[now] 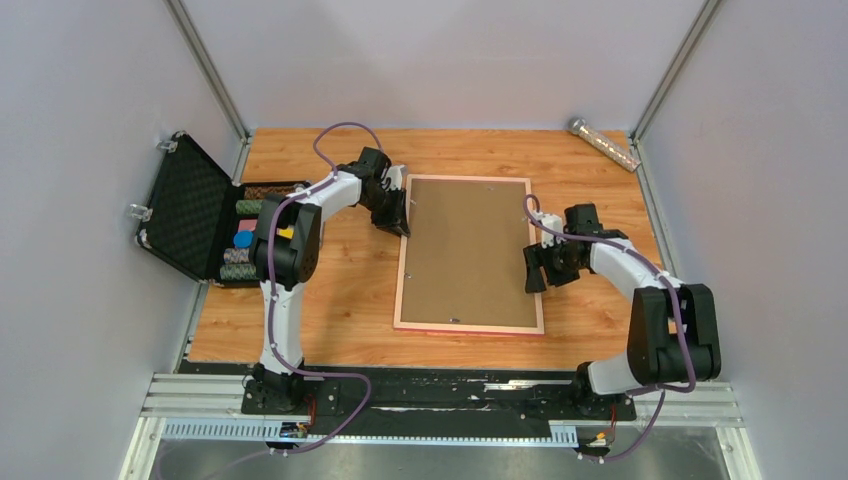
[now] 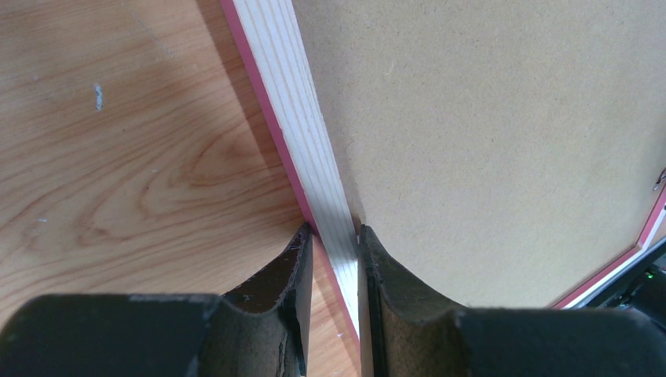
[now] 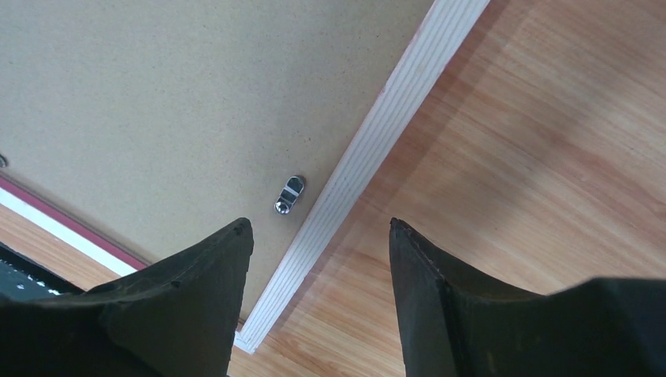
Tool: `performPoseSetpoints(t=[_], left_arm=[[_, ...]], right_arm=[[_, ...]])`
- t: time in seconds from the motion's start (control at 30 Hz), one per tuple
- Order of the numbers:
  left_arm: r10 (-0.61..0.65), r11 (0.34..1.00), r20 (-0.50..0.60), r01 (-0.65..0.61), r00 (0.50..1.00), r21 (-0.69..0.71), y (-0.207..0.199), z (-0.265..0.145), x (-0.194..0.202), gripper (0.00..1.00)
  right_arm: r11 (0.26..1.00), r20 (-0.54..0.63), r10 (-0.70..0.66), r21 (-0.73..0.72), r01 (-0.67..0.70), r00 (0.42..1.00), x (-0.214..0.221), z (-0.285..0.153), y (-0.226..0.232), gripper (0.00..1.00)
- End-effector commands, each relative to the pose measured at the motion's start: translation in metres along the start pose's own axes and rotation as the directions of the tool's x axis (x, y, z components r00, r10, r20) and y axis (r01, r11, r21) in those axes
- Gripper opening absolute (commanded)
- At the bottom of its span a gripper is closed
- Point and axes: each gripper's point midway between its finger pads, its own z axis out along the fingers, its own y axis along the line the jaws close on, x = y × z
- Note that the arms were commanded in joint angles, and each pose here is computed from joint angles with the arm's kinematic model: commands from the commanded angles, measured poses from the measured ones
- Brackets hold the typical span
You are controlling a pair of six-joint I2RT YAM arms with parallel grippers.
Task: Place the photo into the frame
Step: Install the photo frame at the center of the board.
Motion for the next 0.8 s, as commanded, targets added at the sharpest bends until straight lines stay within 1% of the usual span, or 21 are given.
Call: performPoseSetpoints(t=[0.0, 0.37, 0.77], left_arm=[[0.029, 0.999, 0.031, -0.027, 0.999, -0.044, 0.017, -0.001, -0.008, 0.00], [0.032, 0.999, 0.033, -0.031, 0.999, -0.045, 0.017, -0.001, -0.009, 0.00], [0.032, 0.999, 0.034, -0.030, 0.999, -0.045, 0.017, -0.002, -0.009, 0.00]], right_arm=[[0.999, 0.023, -0.007, 0.052, 0.006, 1.000, -0.020, 0.003, -0.007, 0.62], [0.997, 0.013, 0.005, 0.071, -0.005, 1.000, -0.029, 0.007, -0.006, 0.55], [0.995, -0.023, -0.014, 0.095, 0.016, 1.000, -0.025, 0.014, -0.001, 0.52]])
